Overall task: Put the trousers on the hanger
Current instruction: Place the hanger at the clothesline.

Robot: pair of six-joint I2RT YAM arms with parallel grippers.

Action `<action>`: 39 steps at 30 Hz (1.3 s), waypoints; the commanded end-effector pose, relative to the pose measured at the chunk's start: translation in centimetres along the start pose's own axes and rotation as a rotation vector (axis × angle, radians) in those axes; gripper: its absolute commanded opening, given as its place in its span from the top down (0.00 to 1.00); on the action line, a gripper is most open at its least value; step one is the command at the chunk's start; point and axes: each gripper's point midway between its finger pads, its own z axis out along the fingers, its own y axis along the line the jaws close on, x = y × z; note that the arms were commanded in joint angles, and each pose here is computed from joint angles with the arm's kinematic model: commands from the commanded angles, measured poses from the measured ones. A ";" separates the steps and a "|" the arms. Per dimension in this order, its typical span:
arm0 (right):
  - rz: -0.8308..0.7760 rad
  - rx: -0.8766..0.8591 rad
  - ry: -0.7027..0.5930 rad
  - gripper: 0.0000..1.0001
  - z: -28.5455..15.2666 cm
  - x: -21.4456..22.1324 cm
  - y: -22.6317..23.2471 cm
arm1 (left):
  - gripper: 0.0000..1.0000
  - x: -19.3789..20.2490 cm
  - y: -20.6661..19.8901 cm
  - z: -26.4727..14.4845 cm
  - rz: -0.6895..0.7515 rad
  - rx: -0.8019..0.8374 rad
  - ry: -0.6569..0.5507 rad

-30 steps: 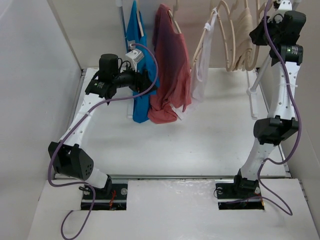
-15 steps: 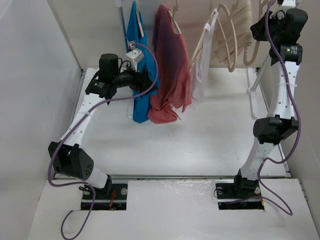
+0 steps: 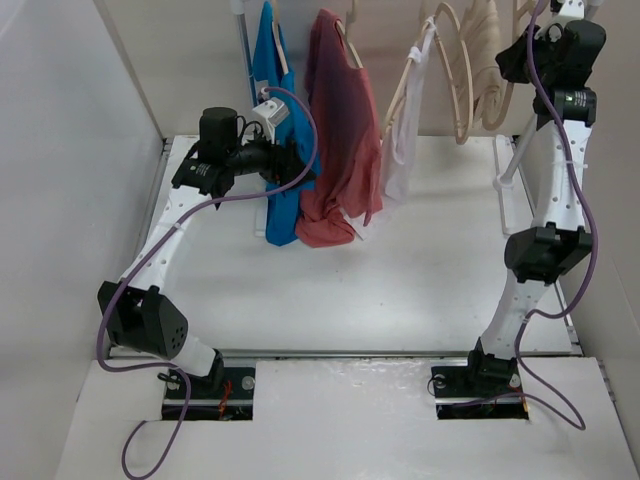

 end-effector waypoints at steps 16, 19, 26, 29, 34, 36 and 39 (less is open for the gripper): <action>0.028 -0.057 0.029 0.29 -5.9 -0.9 2.9 | 0.23 -2.1 -1.5 -1.2 0.057 0.035 -0.066; 0.029 -0.046 0.030 0.17 -7.3 -1.0 3.2 | 0.23 -1.8 -2.0 -1.6 0.047 0.045 -0.065; 0.012 0.024 0.051 0.11 -9.2 -0.2 2.4 | 0.23 -1.3 -3.0 -2.6 0.059 0.045 -0.077; 0.007 0.049 0.064 0.10 -10.0 0.5 2.1 | 0.23 -0.9 -3.6 -3.1 0.060 0.054 -0.077; -0.018 0.121 0.086 0.10 -10.5 1.7 0.7 | 0.23 -0.5 -4.3 -4.0 0.071 0.055 -0.088; -0.025 0.141 0.096 0.10 -11.0 1.8 0.5 | 0.23 -0.6 -4.8 -4.4 0.085 0.055 -0.102; -0.040 0.151 0.085 0.10 -11.4 1.4 0.4 | 0.23 -0.2 -5.1 -4.7 0.084 0.055 -0.101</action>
